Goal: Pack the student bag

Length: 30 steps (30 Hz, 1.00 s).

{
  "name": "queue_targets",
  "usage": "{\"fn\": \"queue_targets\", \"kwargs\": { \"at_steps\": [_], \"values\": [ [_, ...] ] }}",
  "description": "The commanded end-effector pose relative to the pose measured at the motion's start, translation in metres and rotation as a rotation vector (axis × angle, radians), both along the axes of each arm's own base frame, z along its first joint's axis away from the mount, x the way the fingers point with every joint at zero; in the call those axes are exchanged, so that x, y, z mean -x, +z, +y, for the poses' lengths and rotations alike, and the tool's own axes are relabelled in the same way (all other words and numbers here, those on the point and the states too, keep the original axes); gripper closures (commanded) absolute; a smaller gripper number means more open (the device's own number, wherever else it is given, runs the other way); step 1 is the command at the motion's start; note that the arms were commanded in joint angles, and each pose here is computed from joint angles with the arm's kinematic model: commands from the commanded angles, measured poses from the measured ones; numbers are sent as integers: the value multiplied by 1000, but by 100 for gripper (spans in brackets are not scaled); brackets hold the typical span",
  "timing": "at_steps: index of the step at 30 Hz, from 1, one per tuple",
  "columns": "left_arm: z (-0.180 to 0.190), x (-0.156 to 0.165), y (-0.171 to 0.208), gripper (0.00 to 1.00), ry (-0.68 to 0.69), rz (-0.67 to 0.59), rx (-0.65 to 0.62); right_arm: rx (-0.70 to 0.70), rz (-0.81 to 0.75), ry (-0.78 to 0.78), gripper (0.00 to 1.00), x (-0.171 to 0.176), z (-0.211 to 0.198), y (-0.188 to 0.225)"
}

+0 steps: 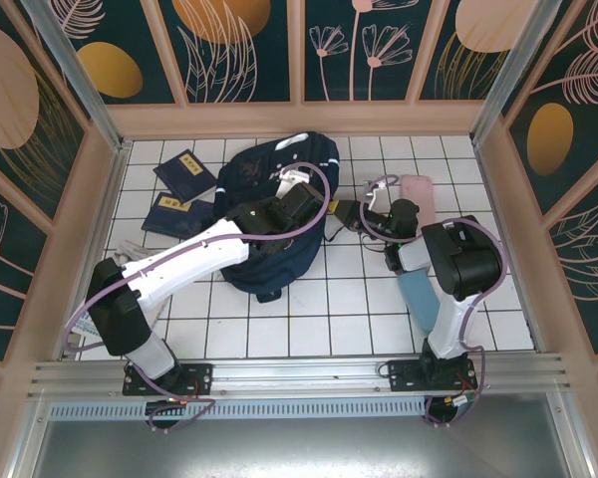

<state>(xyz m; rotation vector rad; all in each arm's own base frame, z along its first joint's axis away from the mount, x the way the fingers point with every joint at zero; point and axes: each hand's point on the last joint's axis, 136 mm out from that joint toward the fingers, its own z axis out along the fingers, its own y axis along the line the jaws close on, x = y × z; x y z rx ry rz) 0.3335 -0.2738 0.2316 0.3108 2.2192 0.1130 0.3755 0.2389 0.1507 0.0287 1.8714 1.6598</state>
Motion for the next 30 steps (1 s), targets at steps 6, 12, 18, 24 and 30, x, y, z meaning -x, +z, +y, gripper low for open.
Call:
{"fn": "queue_targets", "kwargs": {
  "at_steps": [6,12,18,24,30],
  "values": [
    [-1,-23,26,97,79,-120,64,102,28,92,84,48,10,-12],
    [-22,-33,17,97,54,-113,112,163,88,199,82,106,29,-23],
    [-53,-44,-9,98,8,-68,141,180,98,236,82,141,46,-19],
    [-84,-65,-11,97,-28,-75,171,197,125,188,81,146,40,-27],
    [-96,-67,-3,72,-105,-24,225,209,152,24,81,99,-7,-27]
  ]
}}
